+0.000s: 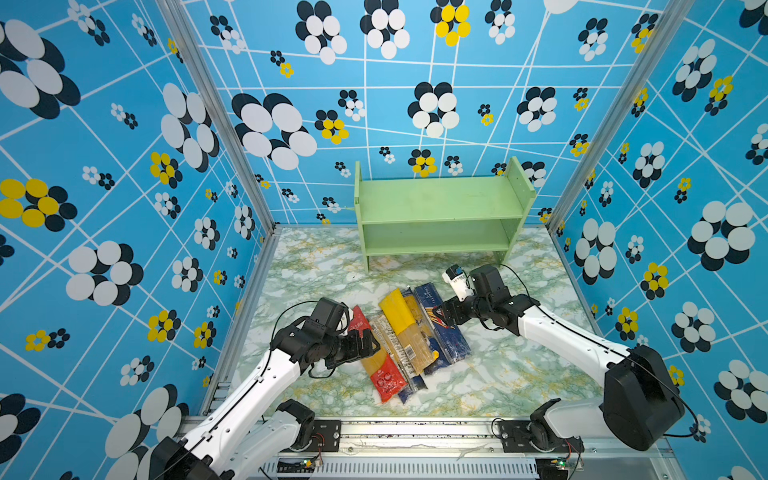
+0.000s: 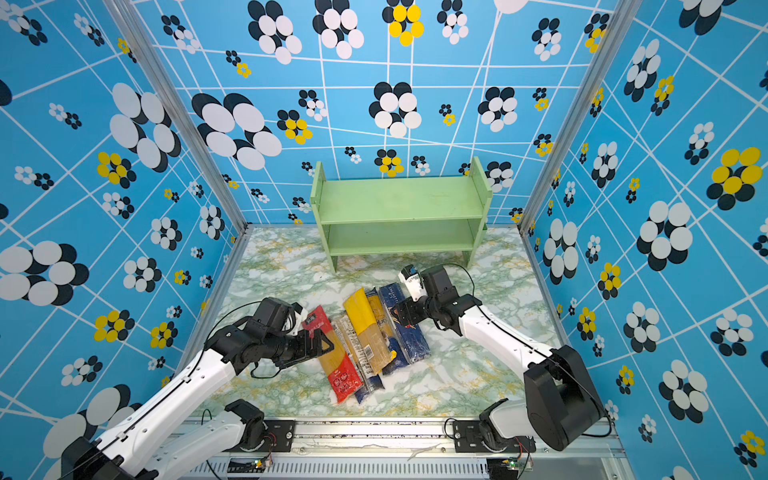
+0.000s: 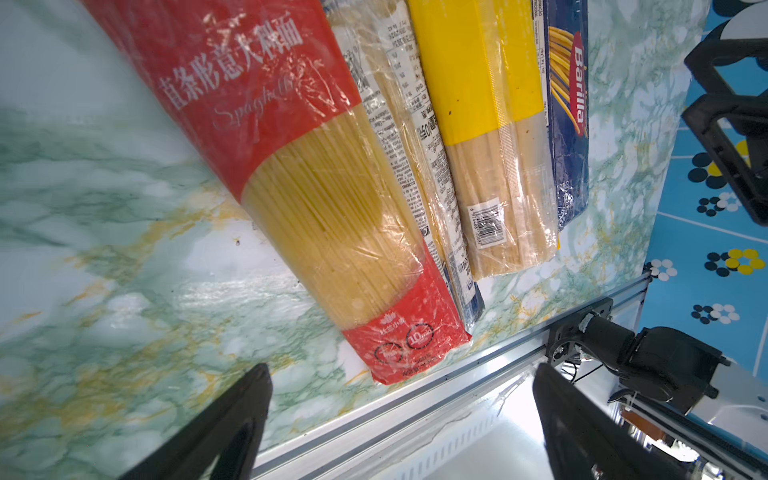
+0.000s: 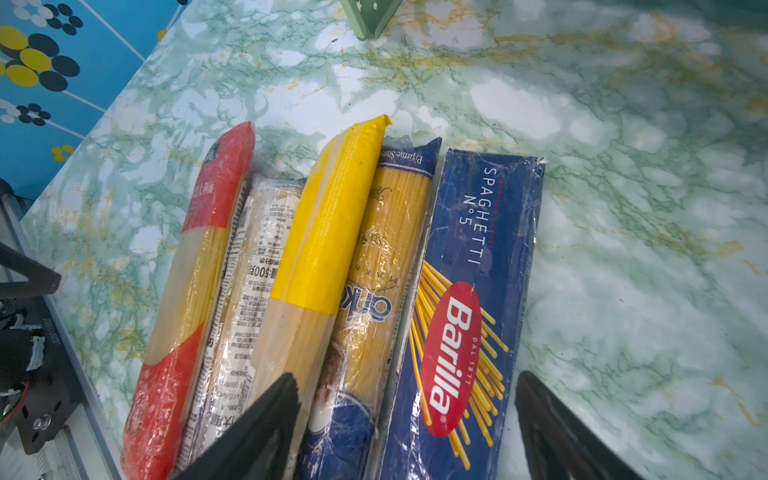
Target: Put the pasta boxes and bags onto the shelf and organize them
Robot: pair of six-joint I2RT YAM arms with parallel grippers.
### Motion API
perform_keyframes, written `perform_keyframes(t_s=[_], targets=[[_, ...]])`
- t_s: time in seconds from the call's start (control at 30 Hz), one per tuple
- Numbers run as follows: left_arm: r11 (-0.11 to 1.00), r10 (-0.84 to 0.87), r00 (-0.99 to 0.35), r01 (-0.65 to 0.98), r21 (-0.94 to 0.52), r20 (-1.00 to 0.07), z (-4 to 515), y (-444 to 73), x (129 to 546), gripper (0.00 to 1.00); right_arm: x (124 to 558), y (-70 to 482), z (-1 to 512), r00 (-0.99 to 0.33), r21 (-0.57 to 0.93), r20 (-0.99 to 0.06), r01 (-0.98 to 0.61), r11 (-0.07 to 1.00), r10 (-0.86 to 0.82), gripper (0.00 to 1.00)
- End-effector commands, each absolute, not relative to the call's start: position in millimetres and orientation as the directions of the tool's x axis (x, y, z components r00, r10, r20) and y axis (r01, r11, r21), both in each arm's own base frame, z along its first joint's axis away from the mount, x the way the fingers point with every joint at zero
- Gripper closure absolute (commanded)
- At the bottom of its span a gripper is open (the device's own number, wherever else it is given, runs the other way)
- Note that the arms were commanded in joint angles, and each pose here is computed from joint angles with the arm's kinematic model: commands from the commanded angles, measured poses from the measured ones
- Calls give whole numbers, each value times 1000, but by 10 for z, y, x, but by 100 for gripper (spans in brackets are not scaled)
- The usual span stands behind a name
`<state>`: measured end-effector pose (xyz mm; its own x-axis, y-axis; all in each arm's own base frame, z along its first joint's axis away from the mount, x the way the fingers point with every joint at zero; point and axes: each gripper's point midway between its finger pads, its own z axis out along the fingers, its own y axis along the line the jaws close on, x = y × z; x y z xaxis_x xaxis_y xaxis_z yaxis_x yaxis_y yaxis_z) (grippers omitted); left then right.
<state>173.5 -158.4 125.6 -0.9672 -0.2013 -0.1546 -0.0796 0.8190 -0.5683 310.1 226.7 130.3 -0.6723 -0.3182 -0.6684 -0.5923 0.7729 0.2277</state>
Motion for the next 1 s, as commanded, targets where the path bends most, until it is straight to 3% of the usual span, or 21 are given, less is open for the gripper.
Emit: perform_keyframes(t_s=[0.0,0.17,0.57,0.97], targets=[[809,-284,-957,-204,-551,-63,1080,-1539,1610,1,3150,2297,1269,-663,213,-675,-596,774,-325,16],[835,-308,-951,-263,-484,-15,892,-1550,1582,1,3157,2293,1246,-665,212,-673,-593,777,-324,16],[798,-352,-936,-315,-513,28,630,-1772,1676,1,3124,2250,1201,-664,196,-668,-593,781,-336,16],[805,-243,-970,-207,-556,8,635,-2190,1977,1,3081,2203,1231,-654,186,-681,-591,785,-331,16]])
